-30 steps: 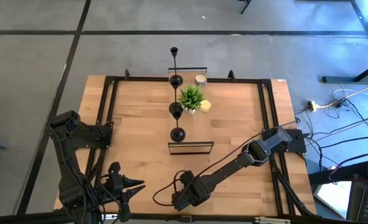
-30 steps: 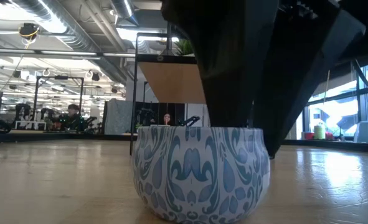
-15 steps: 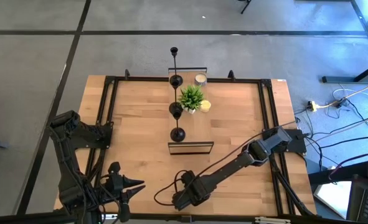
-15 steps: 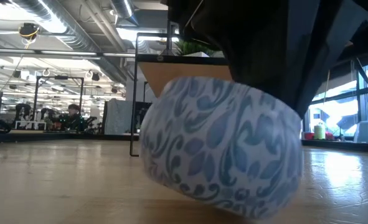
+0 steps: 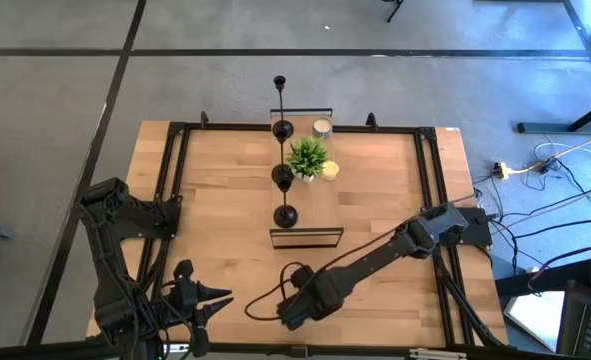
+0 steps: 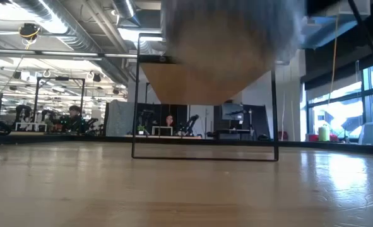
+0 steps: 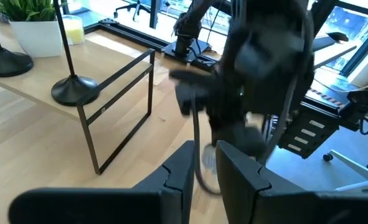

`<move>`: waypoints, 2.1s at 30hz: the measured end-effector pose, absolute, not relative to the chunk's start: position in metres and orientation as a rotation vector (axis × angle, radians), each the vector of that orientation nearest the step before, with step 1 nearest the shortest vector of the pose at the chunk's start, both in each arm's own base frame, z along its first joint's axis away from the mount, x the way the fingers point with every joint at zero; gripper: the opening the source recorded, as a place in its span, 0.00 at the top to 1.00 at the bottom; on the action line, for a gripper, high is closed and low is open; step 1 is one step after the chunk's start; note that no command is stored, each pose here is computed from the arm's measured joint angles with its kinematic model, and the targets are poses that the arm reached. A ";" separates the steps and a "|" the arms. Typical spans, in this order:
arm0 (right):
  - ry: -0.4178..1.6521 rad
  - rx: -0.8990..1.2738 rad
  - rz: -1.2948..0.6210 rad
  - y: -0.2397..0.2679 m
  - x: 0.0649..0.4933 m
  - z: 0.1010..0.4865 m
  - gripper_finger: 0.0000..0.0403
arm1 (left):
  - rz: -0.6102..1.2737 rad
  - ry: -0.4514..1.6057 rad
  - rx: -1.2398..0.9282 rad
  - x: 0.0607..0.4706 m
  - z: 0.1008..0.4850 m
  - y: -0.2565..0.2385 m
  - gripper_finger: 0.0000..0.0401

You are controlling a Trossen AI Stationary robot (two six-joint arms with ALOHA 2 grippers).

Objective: Pick & Place candle stick holders
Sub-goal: Put the blue scented candle on the shelf

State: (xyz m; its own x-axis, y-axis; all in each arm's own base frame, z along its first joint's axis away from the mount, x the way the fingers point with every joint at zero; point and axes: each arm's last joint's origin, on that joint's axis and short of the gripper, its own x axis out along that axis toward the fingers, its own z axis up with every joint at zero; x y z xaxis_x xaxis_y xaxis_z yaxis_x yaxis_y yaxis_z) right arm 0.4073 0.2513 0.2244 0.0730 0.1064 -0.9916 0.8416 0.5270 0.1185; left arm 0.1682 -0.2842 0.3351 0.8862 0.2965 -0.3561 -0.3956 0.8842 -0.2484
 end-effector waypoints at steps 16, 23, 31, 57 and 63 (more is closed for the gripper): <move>1.248 0.895 -0.665 0.170 0.372 0.342 1.00 | 0.362 0.325 -0.307 0.168 0.335 -0.284 0.85; 1.204 0.876 -0.613 0.129 0.374 0.364 1.00 | 0.362 0.328 -0.316 0.168 0.335 -0.284 0.85; 1.225 0.858 -0.574 0.089 0.384 0.366 1.00 | 0.349 0.358 -0.339 0.167 0.334 -0.286 0.85; 1.193 0.429 -0.276 0.099 0.360 0.393 1.00 | 0.310 0.360 -0.377 0.153 0.334 -0.294 0.85; 1.196 0.222 -0.161 0.107 0.358 0.393 1.00 | 0.328 0.331 -0.401 0.155 0.335 -0.292 0.85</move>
